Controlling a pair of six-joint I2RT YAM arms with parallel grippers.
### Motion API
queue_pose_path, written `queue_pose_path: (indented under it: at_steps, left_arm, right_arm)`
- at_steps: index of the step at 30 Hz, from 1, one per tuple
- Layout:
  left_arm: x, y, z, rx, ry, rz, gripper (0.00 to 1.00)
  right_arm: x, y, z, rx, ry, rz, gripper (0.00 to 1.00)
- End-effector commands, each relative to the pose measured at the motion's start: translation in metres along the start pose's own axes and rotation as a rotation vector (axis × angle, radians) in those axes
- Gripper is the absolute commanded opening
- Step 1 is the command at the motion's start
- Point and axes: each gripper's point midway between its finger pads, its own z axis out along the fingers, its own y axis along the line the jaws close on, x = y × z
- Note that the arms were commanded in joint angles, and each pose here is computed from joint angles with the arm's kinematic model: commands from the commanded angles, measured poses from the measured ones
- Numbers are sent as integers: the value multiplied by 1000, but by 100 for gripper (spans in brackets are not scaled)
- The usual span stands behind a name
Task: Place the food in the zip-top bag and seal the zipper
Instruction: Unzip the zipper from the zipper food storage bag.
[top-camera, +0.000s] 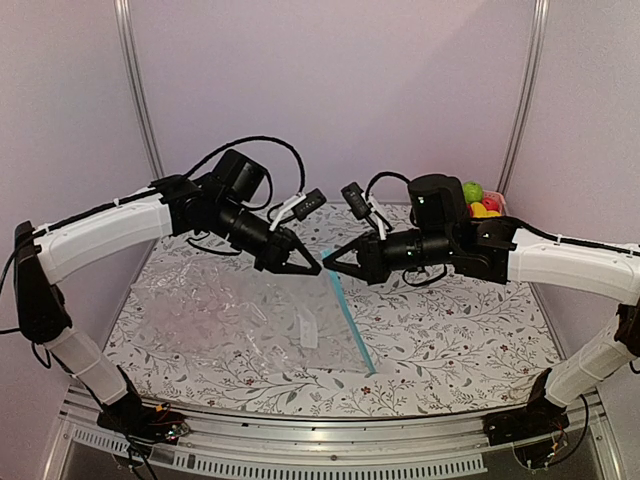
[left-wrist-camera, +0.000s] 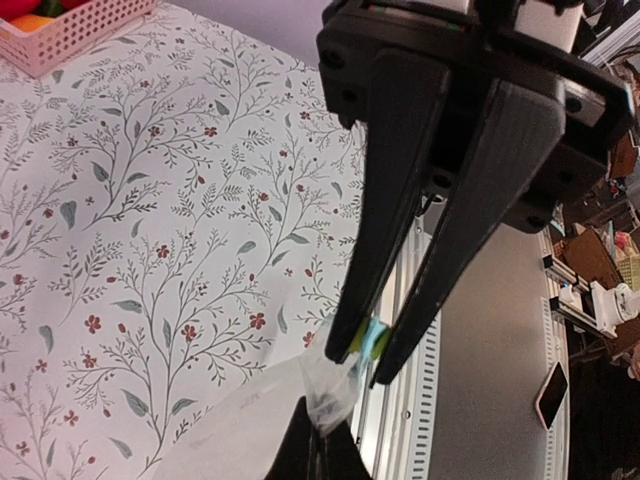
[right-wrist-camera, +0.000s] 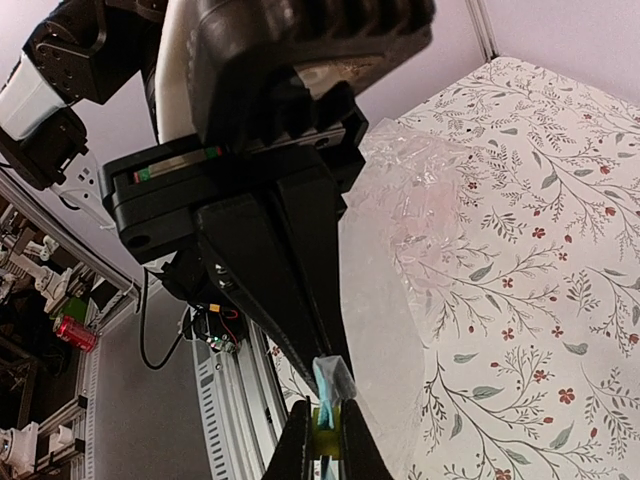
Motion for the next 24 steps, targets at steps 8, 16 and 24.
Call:
queue_pose_path:
  at_steps: [8,16,24]
  left_arm:
    - [-17,17,-18,-91,-82,-13,0]
    - [-20,26,-22,-126,-99,-35,0]
    - [-25,28,-28,-120,-128,-43,0]
  right_arm:
    - [25,-14,5,29,69,37,0]
    - [29,-17,7,36,77,46,0]
    - [31,-23,6,71,78,51,0]
